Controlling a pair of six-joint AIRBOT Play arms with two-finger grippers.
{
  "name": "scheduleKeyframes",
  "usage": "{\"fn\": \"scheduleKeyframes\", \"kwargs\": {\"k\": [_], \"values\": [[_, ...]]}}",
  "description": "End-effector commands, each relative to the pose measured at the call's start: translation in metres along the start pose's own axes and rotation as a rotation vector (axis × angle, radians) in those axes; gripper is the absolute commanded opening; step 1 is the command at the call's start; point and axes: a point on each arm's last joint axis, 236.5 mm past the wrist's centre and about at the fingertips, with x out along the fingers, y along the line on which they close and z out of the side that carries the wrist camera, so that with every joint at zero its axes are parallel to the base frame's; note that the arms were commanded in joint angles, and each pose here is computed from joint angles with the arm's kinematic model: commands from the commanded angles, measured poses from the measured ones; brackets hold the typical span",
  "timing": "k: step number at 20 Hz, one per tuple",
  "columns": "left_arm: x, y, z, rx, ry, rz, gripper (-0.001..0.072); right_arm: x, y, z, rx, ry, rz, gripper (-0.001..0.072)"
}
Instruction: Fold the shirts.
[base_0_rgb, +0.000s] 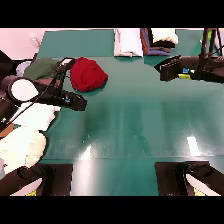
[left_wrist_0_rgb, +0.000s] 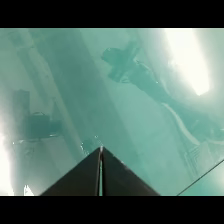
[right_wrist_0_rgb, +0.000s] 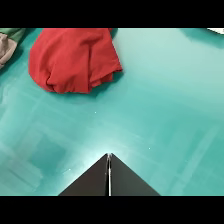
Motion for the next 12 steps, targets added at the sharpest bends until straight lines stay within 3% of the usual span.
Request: {"fn": "scheduleKeyframes", "kwargs": {"k": [1,10,11,12], "values": [[-0.001,0.000,0.001,0.001,-0.002,0.000,0.0023,0.000,0.000,0.000,0.000,0.001,0.001,0.0022],[-0.003,-0.004,0.034,-0.008,-0.143,-0.019,0.0024,0.000,0.000,0.000,0.000,0.001,0.001,0.0022],[-0.004,0.002,0.040,0.021,-0.168,0.012,0.0091,0.000,0.000,0.000,0.000,0.000,0.001,0.0022],[-0.006,0.010,0.049,0.044,-0.206,0.046,0.0488,0.000,0.000,0.000,0.000,0.001,0.001,0.0022]]}}
